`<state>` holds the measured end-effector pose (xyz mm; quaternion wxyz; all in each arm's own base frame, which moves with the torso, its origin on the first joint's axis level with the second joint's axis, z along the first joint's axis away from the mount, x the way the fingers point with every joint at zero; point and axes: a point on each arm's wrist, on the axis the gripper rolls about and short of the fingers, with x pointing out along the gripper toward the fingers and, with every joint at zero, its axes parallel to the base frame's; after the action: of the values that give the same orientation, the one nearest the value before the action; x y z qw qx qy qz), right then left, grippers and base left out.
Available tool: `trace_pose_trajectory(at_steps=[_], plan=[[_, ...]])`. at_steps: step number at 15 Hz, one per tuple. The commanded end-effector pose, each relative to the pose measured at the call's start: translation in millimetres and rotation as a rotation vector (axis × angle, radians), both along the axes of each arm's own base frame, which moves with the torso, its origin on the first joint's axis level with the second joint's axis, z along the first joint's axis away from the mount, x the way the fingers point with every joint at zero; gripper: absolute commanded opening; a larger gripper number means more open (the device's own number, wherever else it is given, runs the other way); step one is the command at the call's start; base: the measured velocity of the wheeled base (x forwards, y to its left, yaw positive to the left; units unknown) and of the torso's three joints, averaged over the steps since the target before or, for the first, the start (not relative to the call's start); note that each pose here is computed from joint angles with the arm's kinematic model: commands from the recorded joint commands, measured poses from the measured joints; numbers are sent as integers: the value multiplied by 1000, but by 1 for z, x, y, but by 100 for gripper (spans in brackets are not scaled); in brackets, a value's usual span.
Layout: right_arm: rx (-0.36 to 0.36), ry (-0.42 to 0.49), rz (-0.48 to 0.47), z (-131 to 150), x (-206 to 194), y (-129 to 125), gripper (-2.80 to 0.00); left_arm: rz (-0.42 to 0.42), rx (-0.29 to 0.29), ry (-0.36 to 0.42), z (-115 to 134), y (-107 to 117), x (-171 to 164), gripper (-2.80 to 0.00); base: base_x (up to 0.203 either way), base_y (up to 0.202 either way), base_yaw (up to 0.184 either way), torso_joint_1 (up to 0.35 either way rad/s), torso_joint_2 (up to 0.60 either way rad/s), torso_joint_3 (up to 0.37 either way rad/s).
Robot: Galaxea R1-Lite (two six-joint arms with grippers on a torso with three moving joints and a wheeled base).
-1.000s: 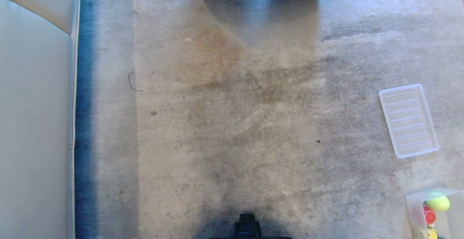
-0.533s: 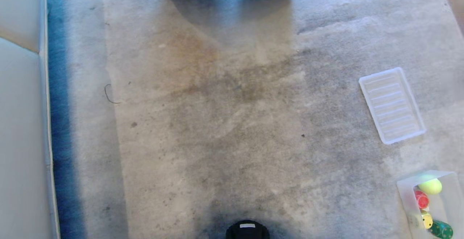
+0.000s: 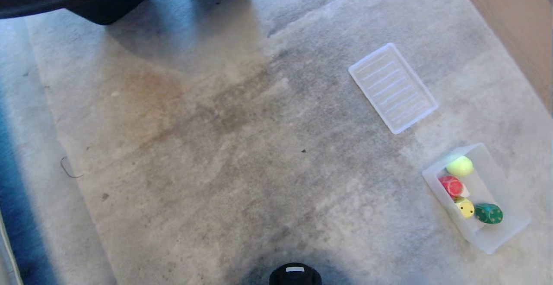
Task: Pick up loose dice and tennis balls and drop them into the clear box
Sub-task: Put the ball in the box
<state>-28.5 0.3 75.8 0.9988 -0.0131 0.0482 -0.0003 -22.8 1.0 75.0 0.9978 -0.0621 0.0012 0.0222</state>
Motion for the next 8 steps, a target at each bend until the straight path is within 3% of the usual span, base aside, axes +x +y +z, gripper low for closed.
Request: trace_pose_trajectory(at_steps=[1,8], plan=[[1,3,0,0,0,0,-280,0,-1,-1,0,0,0,-280,-3,16,-170,-2,-2,-2],[1,3,0,0,0,0,-280,0,-1,-1,0,0,0,-280,0,12,-166,1,3,3]])
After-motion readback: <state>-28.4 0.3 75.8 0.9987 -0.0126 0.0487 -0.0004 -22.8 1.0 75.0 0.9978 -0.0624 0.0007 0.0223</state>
